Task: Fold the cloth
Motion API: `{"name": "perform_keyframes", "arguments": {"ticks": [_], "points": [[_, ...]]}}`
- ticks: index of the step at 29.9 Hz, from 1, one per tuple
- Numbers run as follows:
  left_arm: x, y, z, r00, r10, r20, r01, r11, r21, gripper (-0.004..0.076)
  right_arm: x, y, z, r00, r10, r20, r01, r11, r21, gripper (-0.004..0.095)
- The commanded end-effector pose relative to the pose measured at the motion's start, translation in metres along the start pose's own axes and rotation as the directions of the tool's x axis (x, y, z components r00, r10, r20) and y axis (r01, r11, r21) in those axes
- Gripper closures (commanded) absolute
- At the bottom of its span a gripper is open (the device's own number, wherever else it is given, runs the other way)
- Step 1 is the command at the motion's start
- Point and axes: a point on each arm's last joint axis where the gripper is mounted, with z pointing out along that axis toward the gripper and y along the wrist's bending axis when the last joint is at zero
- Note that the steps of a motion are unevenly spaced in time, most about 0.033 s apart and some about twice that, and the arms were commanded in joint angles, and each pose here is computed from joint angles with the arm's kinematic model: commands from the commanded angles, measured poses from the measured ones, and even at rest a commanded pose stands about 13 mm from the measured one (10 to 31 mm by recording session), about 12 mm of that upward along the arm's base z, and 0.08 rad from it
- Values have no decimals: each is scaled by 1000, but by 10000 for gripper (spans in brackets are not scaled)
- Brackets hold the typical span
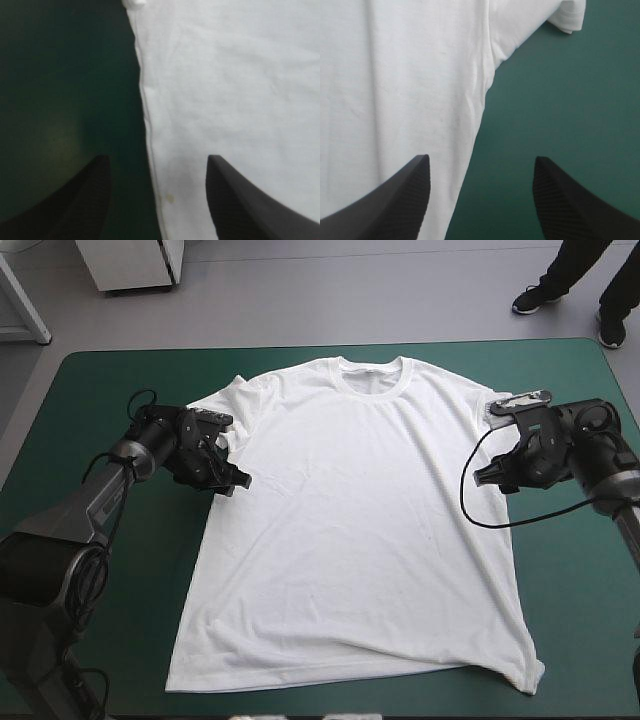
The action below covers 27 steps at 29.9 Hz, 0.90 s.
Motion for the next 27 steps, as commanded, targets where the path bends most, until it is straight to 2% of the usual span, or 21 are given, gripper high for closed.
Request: {"name": "perform_keyframes", "arguments": {"ticks": [1,5,7,13,18,27], "points": [[-9,1,-14,998,-4,70,4,1000,-5,304,-9,-5,-20,995,-17,98,14,999,35,337],[-10,0,-1,999,-17,46,17,1000,14,307,-9,-6,-20,995,-24,99,20,999,47,392],[-10,0,3,999,-23,36,22,1000,21,359,-9,-6,-20,995,-23,97,18,999,47,414],[-8,-1,12,1000,-21,-4,21,999,34,721,-9,-11,-6,999,4,45,-6,999,38,422],[-8,-1,12,1000,-18,-6,18,999,36,733,-12,-18,8,997,71,37,-70,997,-7,422],[-7,-5,11,1000,-6,-13,7,996,84,733,-11,-18,42,993,77,-88,-80,997,-22,421]]}}
